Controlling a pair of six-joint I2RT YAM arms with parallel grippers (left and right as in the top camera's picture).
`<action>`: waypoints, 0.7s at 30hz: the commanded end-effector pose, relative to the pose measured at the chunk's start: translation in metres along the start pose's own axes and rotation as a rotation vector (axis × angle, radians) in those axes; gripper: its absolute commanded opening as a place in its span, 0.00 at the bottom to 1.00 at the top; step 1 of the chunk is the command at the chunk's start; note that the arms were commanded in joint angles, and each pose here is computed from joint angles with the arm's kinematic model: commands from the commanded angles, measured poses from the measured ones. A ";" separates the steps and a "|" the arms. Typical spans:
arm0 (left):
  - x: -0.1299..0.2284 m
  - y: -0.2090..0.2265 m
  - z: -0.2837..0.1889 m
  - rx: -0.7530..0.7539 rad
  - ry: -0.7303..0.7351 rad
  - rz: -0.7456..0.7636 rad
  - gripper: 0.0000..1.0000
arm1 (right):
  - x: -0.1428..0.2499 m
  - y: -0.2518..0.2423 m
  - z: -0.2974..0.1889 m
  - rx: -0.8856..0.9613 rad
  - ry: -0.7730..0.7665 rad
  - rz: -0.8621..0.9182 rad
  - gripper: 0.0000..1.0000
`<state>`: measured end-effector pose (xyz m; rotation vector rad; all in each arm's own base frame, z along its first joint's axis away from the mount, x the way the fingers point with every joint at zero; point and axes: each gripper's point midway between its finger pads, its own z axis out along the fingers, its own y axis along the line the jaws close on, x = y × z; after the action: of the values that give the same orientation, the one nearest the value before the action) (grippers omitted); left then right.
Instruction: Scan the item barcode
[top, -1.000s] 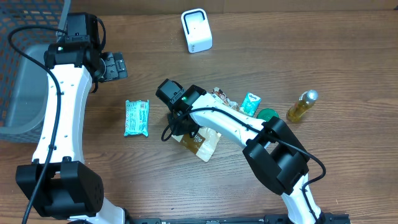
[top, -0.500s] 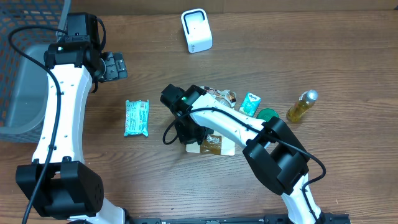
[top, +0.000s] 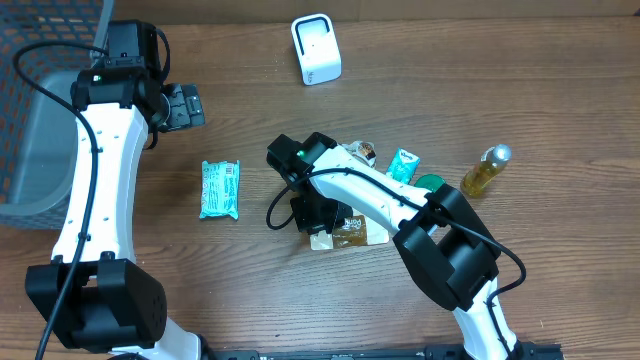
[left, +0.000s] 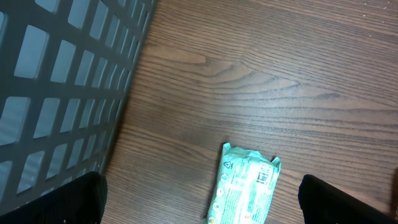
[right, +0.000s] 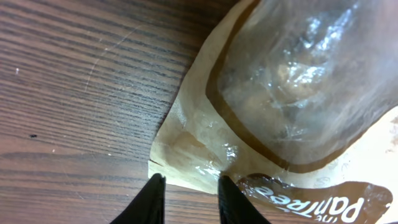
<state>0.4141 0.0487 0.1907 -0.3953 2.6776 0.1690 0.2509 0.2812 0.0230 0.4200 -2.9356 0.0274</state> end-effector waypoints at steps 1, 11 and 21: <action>-0.006 -0.002 -0.008 0.002 -0.027 0.004 1.00 | -0.007 0.007 -0.010 -0.035 -0.023 -0.003 0.26; -0.006 -0.002 -0.008 0.002 -0.026 0.004 1.00 | -0.028 -0.008 -0.064 0.065 -0.140 0.005 0.41; -0.006 -0.002 -0.008 0.002 -0.026 0.004 1.00 | -0.059 -0.059 -0.069 0.134 -0.217 0.176 0.54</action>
<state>0.4141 0.0487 0.1907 -0.3953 2.6776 0.1690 0.3148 0.2626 0.0747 0.3075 -3.1367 0.1723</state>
